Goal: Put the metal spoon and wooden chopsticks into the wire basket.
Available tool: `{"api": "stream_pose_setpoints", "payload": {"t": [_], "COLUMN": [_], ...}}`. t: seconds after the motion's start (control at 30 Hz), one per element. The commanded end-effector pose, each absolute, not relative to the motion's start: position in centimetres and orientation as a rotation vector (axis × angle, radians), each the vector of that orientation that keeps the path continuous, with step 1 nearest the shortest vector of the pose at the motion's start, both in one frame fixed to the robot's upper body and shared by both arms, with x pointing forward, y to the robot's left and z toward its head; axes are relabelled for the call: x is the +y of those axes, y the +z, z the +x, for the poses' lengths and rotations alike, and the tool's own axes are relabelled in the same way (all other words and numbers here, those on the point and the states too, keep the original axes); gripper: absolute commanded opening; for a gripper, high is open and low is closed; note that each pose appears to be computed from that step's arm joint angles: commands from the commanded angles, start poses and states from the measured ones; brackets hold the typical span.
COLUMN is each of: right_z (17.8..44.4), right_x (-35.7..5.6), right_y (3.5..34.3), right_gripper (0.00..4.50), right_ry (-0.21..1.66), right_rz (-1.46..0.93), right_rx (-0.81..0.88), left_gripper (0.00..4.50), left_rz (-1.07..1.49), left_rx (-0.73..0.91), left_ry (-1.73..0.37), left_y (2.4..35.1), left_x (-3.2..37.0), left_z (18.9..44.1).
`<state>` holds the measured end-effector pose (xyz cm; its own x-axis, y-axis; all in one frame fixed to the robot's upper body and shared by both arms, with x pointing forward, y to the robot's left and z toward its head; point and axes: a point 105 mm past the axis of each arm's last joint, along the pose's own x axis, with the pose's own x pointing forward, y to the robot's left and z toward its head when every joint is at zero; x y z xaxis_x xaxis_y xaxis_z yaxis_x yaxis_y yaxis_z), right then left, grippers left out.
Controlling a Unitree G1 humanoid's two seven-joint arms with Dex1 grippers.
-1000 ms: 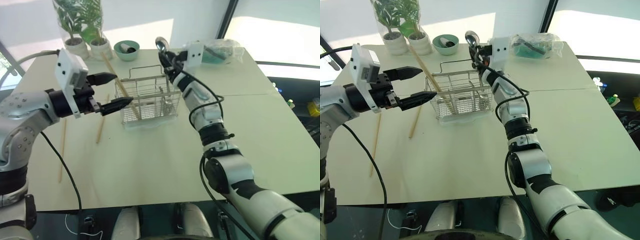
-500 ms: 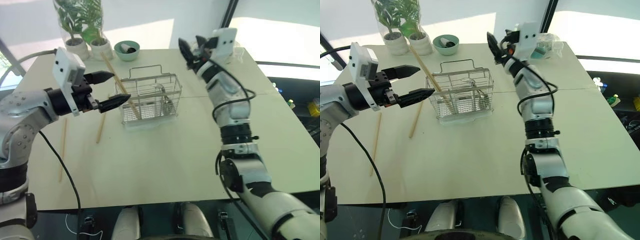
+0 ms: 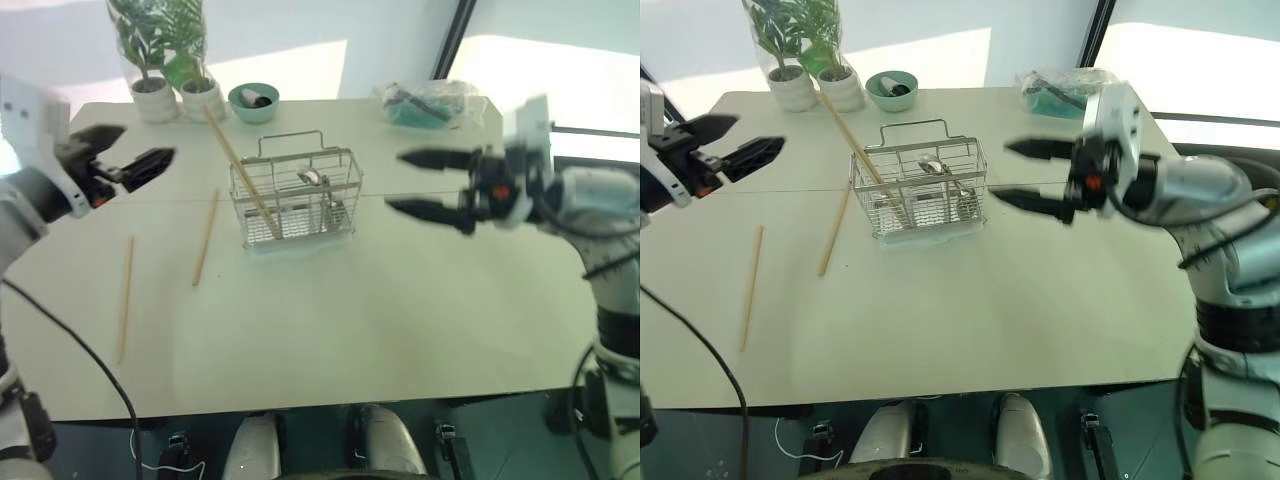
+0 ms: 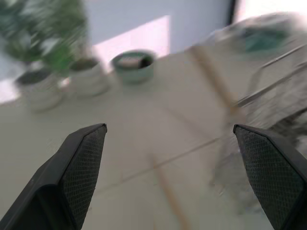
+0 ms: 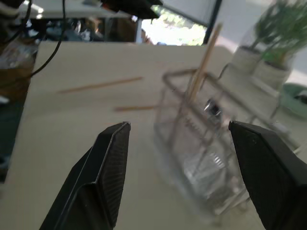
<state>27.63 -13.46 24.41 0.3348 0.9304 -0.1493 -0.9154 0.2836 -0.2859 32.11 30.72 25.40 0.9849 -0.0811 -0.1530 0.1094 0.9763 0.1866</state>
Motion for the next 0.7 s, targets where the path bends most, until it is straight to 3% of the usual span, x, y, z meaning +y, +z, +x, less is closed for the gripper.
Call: {"api": "stream_pose_setpoints", "payload": {"t": [0.03, 0.2, 0.7], "right_z": [27.2, 26.5, 26.1], "right_x": [-13.2, -13.0, -12.2], "right_y": [23.9, 21.8, 21.4], "right_gripper": [3.38, 3.38, 3.38], "right_ry": [1.225, 1.237, 1.224], "right_rz": [-0.365, -0.378, -0.344], "right_rx": [-0.056, -0.012, -0.019], "left_gripper": [4.5, 4.5, 4.5], "left_rz": [0.136, 0.034, -0.019], "left_rx": [0.283, 0.427, 0.699], "left_ry": [0.126, 0.203, 0.165], "left_y": [22.6, 18.5, 11.2], "left_x": [34.0, 35.0, 33.7], "left_z": [32.1, 33.1, 37.1]}}
